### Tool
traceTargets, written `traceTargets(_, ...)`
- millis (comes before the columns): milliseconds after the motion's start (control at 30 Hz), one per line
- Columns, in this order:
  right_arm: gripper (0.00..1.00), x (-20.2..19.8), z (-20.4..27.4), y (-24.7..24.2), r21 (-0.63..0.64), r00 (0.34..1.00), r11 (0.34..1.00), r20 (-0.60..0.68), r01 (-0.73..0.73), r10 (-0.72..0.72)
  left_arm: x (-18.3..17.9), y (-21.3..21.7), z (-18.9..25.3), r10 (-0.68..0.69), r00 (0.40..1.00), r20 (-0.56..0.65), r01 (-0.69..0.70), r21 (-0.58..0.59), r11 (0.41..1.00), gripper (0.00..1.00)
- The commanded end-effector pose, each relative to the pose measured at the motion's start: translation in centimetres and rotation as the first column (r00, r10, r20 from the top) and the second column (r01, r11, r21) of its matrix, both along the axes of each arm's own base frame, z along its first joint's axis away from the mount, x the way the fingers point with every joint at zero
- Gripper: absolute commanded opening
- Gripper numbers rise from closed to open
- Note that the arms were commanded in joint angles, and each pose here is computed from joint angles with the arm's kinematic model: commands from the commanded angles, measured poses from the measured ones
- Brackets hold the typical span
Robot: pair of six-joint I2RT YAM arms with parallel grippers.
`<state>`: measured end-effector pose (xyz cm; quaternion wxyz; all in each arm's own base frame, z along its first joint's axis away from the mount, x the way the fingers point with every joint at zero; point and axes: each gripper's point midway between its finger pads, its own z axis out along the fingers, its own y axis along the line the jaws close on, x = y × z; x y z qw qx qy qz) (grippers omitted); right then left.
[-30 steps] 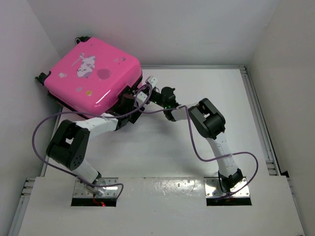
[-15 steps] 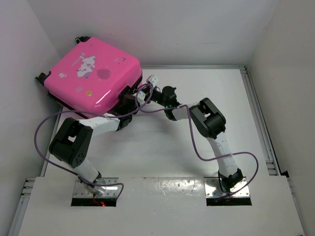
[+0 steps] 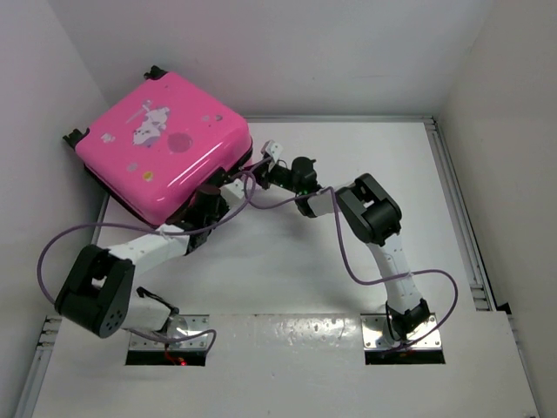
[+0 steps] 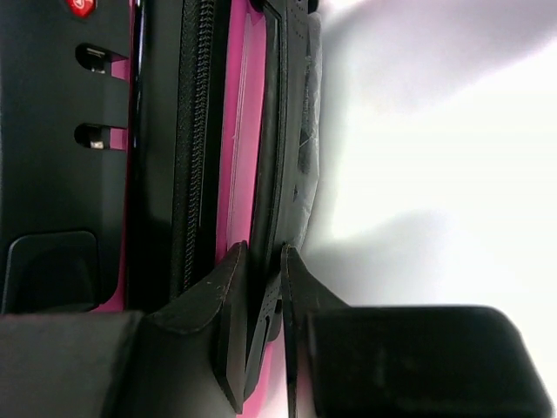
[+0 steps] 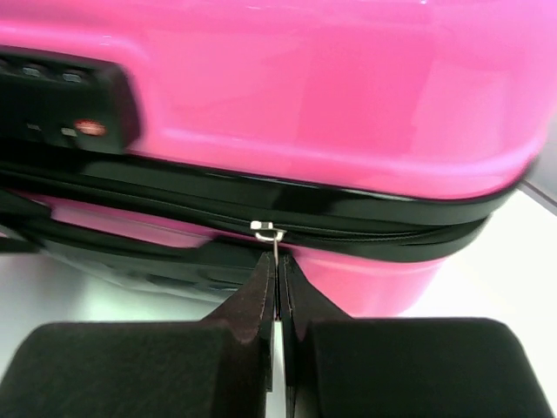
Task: Pack the luggage
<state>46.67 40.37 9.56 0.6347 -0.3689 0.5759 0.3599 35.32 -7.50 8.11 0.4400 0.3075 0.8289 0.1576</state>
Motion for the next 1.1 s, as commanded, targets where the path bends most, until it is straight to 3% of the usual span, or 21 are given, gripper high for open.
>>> traceTargets(0,0.00,2.7,2.5,-3.6,0.017,0.994,0.995,0.056,0.097,-0.098,-10.7,9.3,-7.0,0.151,0.901,-0.407,-0.013,0.323,0.946,0.00)
traceTargets(200,0.00,3.0,2.3,-6.1,-0.012,0.989,0.992,0.076,0.125,-0.124,-11.9,10.8,-6.1,0.092,0.908,-0.408,0.055,0.334,0.941,0.00)
traceTargets(567,0.00,7.4,1.6,-10.5,-0.053,0.971,0.973,0.093,0.224,-0.219,-11.5,13.3,-6.2,0.085,0.895,-0.438,0.098,0.380,0.920,0.00)
traceTargets(600,0.00,8.0,0.1,-11.0,-0.069,0.970,0.969,0.067,0.237,-0.233,-11.3,13.8,-6.2,0.089,0.894,-0.439,0.101,0.391,0.915,0.00)
traceTargets(867,0.00,15.3,1.7,-11.7,-0.012,0.920,0.926,0.116,0.378,-0.374,-8.7,15.1,-5.7,0.106,0.883,-0.458,0.101,0.406,0.908,0.00)
traceTargets(1067,0.00,18.4,1.6,-10.9,0.039,0.907,0.914,0.120,0.403,-0.405,-7.1,16.4,-6.0,0.102,0.873,-0.478,0.129,0.428,0.895,0.00)
